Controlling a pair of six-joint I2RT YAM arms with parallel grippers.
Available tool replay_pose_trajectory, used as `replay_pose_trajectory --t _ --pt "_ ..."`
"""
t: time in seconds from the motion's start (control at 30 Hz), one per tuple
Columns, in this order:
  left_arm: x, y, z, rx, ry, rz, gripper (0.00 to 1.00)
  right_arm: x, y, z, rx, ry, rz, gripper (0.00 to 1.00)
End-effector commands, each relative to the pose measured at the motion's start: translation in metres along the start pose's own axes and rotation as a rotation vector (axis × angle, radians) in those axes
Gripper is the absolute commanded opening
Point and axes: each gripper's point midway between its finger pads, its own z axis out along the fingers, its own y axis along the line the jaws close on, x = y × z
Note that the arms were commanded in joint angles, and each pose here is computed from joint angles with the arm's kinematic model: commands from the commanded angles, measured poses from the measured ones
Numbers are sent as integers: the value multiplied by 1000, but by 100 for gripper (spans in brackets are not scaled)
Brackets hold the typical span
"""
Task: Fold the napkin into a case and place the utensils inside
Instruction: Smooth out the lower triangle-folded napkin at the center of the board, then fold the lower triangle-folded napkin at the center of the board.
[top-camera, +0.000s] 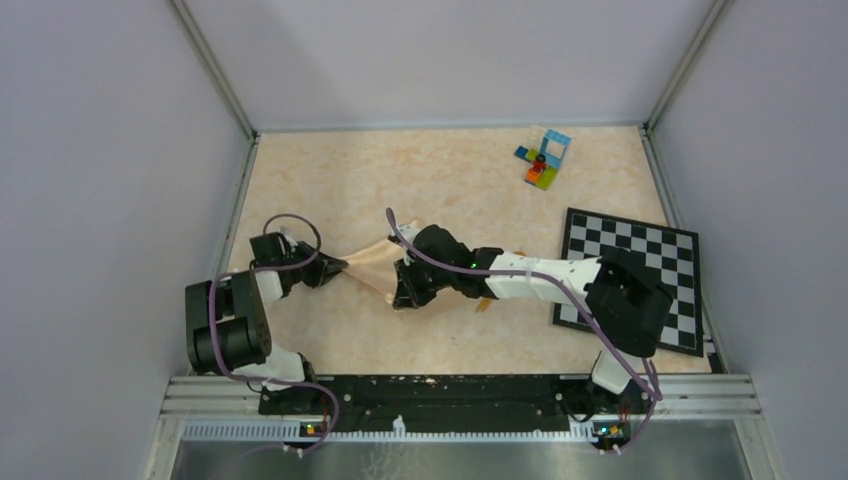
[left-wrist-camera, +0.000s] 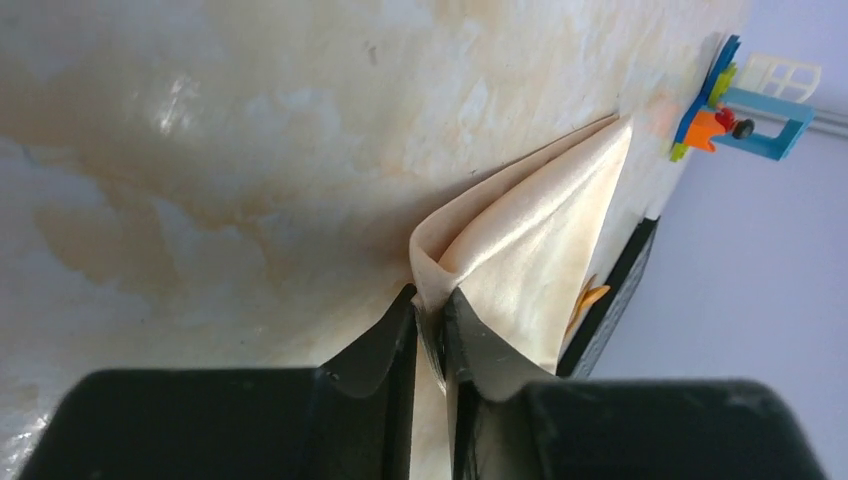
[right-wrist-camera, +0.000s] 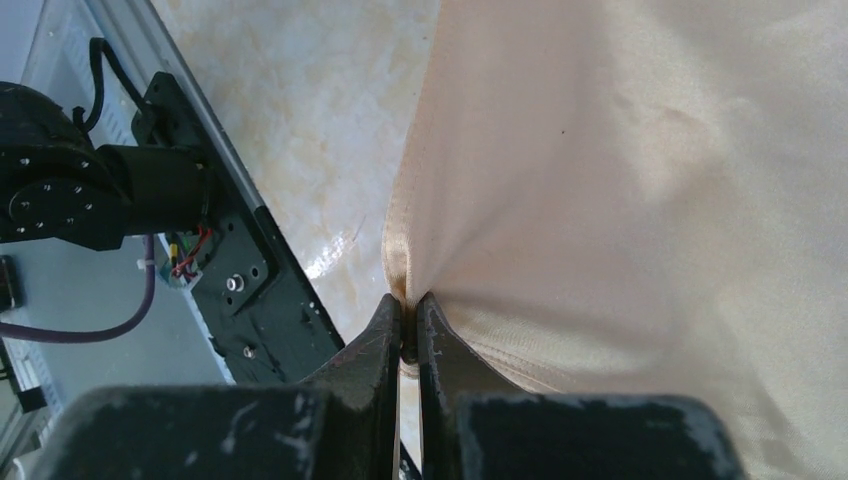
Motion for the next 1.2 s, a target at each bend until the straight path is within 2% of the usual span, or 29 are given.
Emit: replay_pose_trajectory --t 0.0,0.1,0.2,0.43,0.57,0.83,1.17 --pt "-24 -11 -5 -43 -63 129 16 -11 32 -6 -138 -63 -60 0" --pt "-33 -13 -19 -112 -101 192 13 4 50 6 -199 -34 -73 0" --pt "-41 -13 -36 -200 -144 240 0 18 66 14 -301 -18 -19 0" --pt "-33 -23 -47 -349 -188 255 0 37 64 19 -405 -16 118 0" --pt "-25 -39 -37 -472 -230 290 0 54 41 16 -380 12 203 0" --pt "-6 -58 -12 -638 -275 310 0 78 9 8 -315 20 274 0" --pt "18 -85 3 -715 -364 323 0 91 -12 -1 -218 20 231 0"
